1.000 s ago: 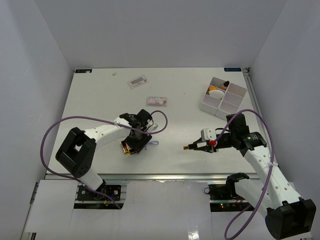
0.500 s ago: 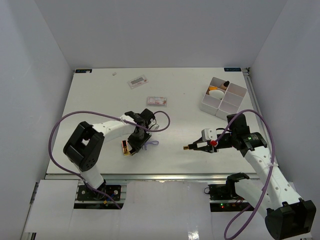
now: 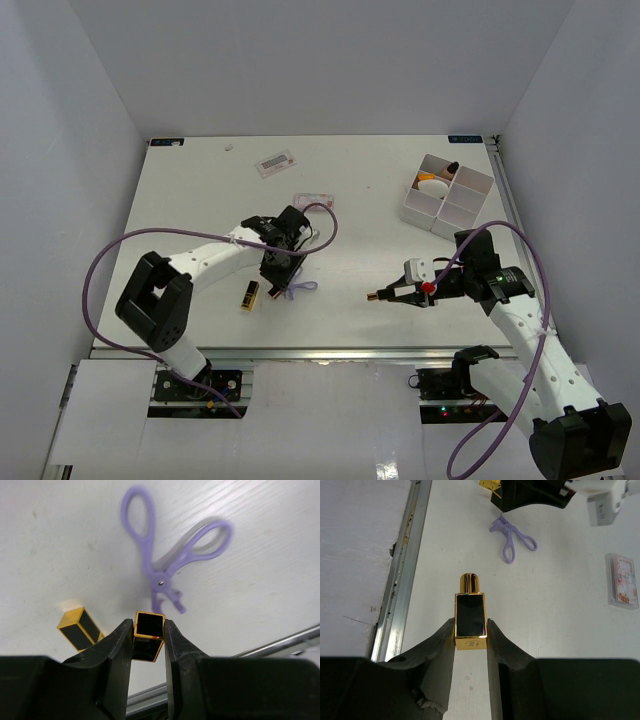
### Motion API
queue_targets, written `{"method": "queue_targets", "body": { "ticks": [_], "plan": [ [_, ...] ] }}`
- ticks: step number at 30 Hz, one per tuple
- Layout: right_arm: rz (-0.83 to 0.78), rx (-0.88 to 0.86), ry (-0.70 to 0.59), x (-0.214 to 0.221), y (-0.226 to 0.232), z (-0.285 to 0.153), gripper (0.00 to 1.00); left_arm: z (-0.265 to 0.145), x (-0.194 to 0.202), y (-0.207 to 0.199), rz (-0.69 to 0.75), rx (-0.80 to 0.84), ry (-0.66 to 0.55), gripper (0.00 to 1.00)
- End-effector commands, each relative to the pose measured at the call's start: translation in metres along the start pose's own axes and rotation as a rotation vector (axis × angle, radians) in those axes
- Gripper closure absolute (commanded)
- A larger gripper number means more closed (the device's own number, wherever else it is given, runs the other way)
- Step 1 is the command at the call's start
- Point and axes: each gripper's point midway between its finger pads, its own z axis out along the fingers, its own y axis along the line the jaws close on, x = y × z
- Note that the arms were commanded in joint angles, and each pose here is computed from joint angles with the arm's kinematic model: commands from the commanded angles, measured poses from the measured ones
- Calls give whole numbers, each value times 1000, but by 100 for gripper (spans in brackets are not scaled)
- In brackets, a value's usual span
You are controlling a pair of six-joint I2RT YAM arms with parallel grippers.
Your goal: Organize the makeup
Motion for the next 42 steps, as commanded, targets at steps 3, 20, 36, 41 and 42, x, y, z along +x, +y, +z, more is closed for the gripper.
{"method": "queue_targets", "body": {
  "ticks": [3,20,36,41,42],
  "plan": [
    [5,4,-31,-9,-4,-1,92,-114,-105,-73,8,430,-558,100],
    [-1,187,161,6,-32,-31,92,-19,-112,-107,49,486,-316,100],
    [63,229,143,16,-33,-39,92,62,-96,-102,176,-84,-169,50],
    [70,226,130,15,-30,-39,92,43,-110,-107,167,-88,-249,34],
    [70,227,129,16,-30,-39,92,41,-110,-108,167,-82,-260,29]
  ]
}}
